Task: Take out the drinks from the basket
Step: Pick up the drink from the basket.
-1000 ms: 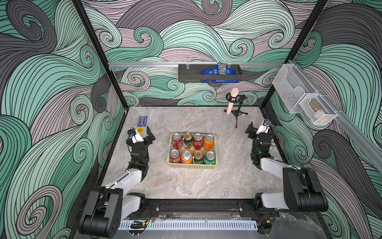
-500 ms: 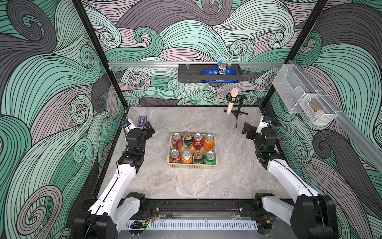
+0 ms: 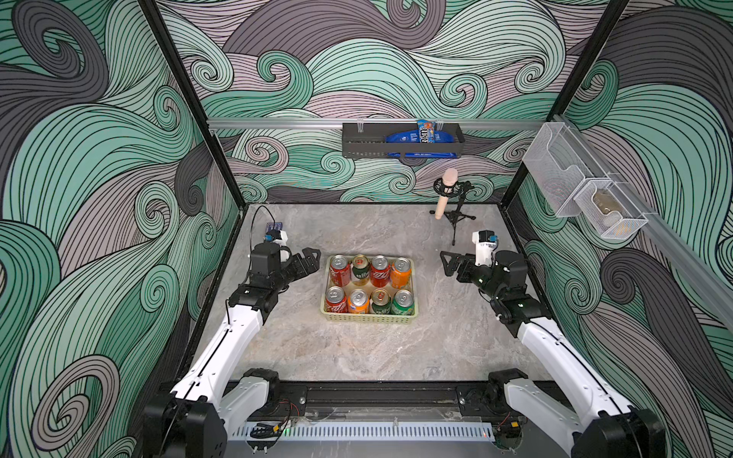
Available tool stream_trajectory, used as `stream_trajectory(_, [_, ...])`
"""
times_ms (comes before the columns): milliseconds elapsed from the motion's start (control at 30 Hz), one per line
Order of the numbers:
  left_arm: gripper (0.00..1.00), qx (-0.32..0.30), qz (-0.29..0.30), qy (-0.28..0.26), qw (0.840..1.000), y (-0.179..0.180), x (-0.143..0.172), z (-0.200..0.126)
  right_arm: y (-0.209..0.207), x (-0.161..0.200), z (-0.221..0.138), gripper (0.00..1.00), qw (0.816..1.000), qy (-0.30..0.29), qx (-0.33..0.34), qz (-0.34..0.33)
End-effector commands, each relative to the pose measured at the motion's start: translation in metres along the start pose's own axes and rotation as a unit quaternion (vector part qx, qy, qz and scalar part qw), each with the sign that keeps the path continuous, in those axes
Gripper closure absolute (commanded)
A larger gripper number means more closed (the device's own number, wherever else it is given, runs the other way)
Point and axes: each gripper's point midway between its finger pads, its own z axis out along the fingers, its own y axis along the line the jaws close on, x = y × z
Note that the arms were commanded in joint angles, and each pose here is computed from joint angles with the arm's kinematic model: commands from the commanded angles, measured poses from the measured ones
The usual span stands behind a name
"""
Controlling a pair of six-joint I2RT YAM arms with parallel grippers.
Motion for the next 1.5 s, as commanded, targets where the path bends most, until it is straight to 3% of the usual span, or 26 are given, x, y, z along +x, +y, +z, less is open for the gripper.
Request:
stream_trajectory(0, [0.01,0.045,0.022,0.021,0.999,-0.018,0.009,-0.006,0.029,0.007,-0.003,0.0,0.998,0.034,-0.052,-0.004])
stream_trajectory(167, [0.01,0.053,0.025,0.03,0.998,-0.022,0.017,-0.005,0.057,0.032,-0.004,0.0,0.991,0.089,-0.083,-0.049])
stream_trajectory(567, [0.01,0.039,0.037,0.088,0.995,-0.04,0.021,-0.01,0.076,0.077,-0.005,0.02,0.977,0.169,-0.065,-0.11])
stream_trajectory(900, [0.01,0.049,0.042,0.089,0.994,-0.036,0.043,-0.004,0.084,0.094,0.002,0.02,0.968,0.193,-0.053,-0.149])
stream_trajectory(1333, [0.02,-0.005,0.045,0.161,0.986,-0.016,0.076,0.014,0.093,0.1,0.001,0.03,0.963,0.206,-0.069,-0.162])
stream_trajectory(1467, [0.01,0.004,0.028,0.196,0.98,-0.016,0.094,0.018,0.097,0.103,0.001,0.04,0.959,0.214,-0.073,-0.168])
